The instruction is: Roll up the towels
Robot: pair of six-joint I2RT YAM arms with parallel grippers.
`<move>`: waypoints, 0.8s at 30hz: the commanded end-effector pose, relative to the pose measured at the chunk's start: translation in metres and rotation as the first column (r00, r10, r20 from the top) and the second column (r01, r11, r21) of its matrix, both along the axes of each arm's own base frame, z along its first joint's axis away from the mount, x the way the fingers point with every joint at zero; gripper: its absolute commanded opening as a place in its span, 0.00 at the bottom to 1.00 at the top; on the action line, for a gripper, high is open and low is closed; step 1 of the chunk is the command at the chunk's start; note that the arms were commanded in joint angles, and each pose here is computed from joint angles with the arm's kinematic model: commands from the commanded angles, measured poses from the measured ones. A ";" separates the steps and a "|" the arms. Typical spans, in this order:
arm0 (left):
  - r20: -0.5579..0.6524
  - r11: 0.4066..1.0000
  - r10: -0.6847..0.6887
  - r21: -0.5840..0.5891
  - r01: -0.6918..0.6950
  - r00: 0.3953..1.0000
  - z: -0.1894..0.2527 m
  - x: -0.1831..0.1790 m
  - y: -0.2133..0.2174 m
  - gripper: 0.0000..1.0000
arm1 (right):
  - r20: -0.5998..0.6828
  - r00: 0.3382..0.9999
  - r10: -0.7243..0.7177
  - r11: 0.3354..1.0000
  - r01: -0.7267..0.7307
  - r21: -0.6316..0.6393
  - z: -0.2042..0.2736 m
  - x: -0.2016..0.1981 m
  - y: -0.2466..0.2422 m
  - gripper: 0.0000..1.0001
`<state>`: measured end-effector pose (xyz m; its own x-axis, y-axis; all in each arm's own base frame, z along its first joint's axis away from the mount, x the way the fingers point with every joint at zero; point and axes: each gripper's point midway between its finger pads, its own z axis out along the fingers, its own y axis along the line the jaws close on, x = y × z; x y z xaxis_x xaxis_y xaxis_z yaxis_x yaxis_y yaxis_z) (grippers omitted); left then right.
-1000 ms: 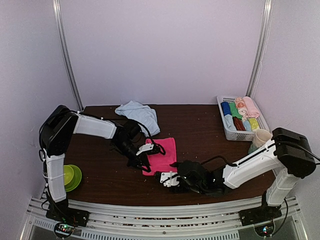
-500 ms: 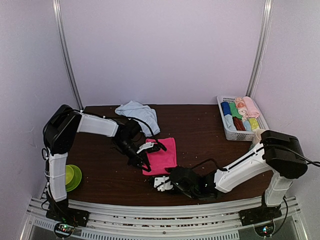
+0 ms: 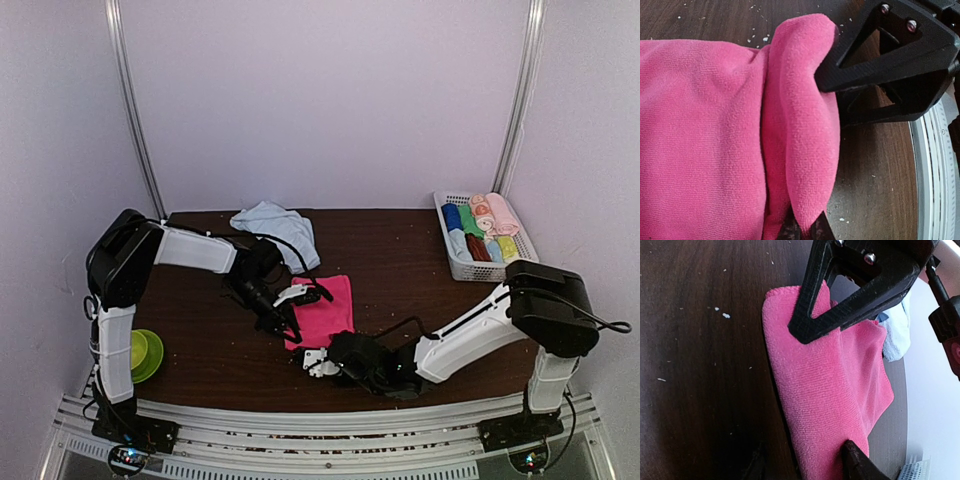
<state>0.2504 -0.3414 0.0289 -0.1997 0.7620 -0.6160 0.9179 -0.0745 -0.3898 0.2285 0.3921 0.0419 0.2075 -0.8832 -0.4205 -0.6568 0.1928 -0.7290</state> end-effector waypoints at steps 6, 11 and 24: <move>-0.009 0.998 0.008 0.060 -0.008 1.000 -0.014 0.004 0.011 0.00 | -0.054 0.995 -0.089 0.994 0.086 -0.060 -0.019 0.016 -0.011 0.47; -0.005 0.998 0.003 0.060 -0.003 1.000 -0.014 0.003 0.012 0.00 | -0.101 0.989 -0.107 0.992 0.099 -0.078 -0.026 0.020 -0.012 0.35; 0.069 1.000 0.021 0.012 -0.022 0.997 0.013 0.011 0.014 0.40 | -0.208 0.970 -0.124 0.988 0.102 -0.115 -0.038 0.019 -0.013 0.02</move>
<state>0.2499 -0.3387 0.0318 -0.1866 0.7642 -0.6173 0.9192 -0.0859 -0.3843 0.2538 0.3944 0.0321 0.0641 -0.9050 -0.4205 -0.7223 0.2486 -0.6453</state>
